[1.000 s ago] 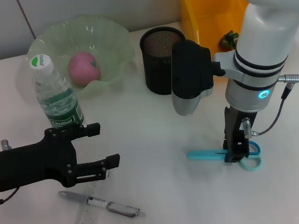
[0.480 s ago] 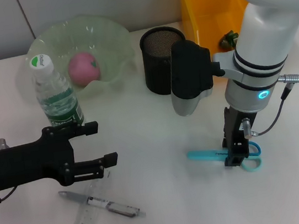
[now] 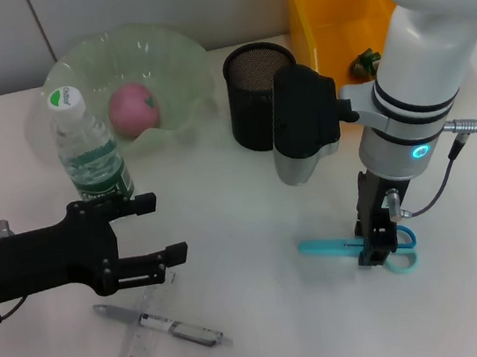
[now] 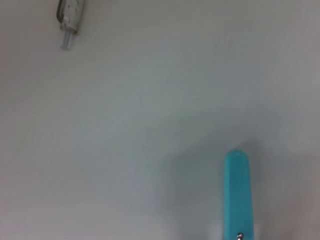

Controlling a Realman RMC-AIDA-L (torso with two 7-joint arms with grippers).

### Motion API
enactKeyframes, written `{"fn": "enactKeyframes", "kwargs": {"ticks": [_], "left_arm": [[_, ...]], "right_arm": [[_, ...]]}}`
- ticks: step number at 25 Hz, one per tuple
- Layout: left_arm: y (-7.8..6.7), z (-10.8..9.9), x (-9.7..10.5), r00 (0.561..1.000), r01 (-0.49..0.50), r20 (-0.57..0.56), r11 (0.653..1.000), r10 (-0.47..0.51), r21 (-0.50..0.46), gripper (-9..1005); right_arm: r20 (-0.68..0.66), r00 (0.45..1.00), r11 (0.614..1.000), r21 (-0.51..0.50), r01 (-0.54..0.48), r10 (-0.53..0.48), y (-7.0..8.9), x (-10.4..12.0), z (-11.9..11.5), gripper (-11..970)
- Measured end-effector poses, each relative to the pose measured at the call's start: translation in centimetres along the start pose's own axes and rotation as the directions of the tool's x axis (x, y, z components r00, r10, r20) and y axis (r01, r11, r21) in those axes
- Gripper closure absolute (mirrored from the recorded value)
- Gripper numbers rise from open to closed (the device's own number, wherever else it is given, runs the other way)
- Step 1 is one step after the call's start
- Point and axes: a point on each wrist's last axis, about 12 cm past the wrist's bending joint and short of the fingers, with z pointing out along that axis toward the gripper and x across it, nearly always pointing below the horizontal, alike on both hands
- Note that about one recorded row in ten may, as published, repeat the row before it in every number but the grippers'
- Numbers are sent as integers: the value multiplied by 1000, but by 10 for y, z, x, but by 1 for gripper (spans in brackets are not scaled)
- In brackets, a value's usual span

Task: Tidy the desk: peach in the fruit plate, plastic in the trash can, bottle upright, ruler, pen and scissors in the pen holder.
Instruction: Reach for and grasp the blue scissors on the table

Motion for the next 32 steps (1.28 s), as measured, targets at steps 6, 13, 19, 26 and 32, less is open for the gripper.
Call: {"fn": "enactKeyframes", "kwargs": {"ticks": [6, 13, 19, 26, 32], "left_arm": [[0, 0, 0, 1000, 0, 0, 1000, 0, 0, 135], [0, -1, 0, 1000, -1, -1, 1000, 1, -1, 136], [0, -1, 0, 1000, 1, -1, 1000, -1, -2, 136], [1, -2, 0, 1000, 1, -1, 1000, -1, -2, 136], [1, -2, 0, 1000, 1, 0, 1000, -1, -3, 136]], "right_arm": [[-1, 1000, 1000, 1, 0, 0, 0, 0, 0, 555], [-4, 1000, 1000, 4, 4, -4, 0, 0, 1, 557], [-7, 1000, 1000, 4, 9, -9, 1, -1, 1, 560], [-7, 1000, 1000, 6, 12, -12, 1, -1, 1, 562], [-16, 1000, 1000, 6, 21, -21, 2, -1, 3, 564]]}}
